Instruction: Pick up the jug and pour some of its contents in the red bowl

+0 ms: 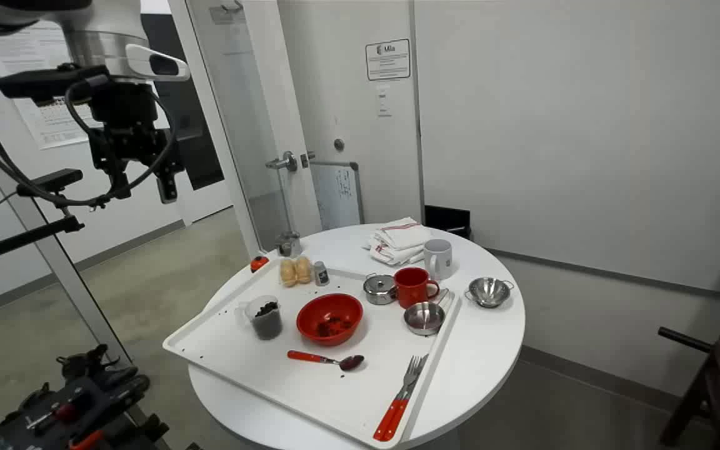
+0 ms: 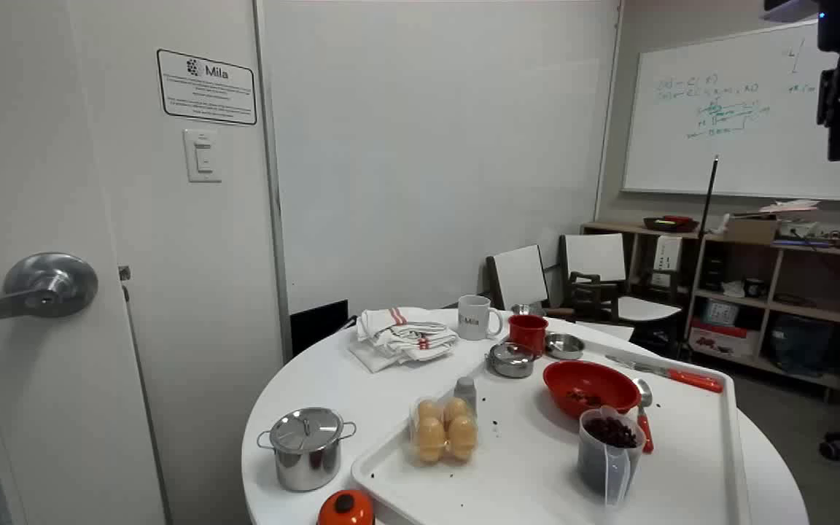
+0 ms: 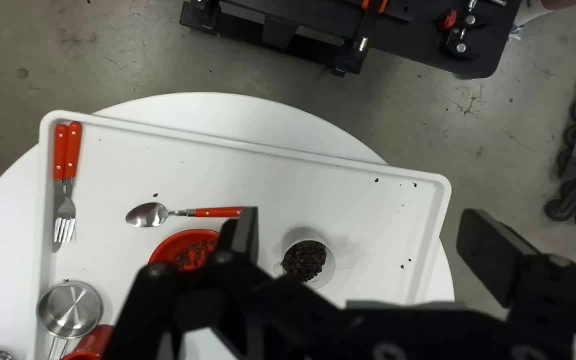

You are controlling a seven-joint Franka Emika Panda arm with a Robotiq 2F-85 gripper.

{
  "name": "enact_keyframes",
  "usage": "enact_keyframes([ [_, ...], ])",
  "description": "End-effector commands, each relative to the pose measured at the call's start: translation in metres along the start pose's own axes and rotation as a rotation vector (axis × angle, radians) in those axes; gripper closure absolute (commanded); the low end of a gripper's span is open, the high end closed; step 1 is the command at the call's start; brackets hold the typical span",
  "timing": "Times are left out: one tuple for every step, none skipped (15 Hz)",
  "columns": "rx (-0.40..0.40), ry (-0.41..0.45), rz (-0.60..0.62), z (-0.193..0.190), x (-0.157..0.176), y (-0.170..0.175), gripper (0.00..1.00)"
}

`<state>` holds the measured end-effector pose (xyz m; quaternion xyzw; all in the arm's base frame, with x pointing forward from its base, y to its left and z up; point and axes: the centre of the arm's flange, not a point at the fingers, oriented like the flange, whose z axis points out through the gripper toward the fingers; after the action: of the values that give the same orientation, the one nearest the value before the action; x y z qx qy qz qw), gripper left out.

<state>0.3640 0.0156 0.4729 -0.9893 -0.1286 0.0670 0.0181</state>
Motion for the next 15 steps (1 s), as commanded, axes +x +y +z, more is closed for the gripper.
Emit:
enact_keyframes([
  [0.000,0.000,0.000,0.000,0.000,0.000,0.00],
  [0.000,0.000,0.000,0.000,0.000,0.000,0.00],
  [0.000,0.000,0.000,0.000,0.000,0.000,0.00],
  [0.000,0.000,0.000,0.000,0.000,0.000,0.00],
  [0.000,0.000,0.000,0.000,0.000,0.000,0.00],
  [0.000,0.000,0.000,0.000,0.000,0.000,0.00],
  [0.000,0.000,0.000,0.000,0.000,0.000,0.00],
  [0.008,0.013,0.078,0.002,0.003,-0.005,0.00],
  [0.030,0.009,0.168,0.004,0.008,-0.011,0.00],
  [0.042,0.015,0.217,0.007,0.014,-0.015,0.00],
  [0.059,0.023,0.270,0.011,0.022,-0.020,0.00],
  [0.076,0.032,0.321,0.015,0.030,-0.025,0.00],
  [0.088,0.048,0.372,0.021,0.039,-0.031,0.00],
  [0.101,0.068,0.421,0.026,0.048,-0.036,0.00],
  [0.116,0.093,0.469,0.035,0.059,-0.043,0.00],
])
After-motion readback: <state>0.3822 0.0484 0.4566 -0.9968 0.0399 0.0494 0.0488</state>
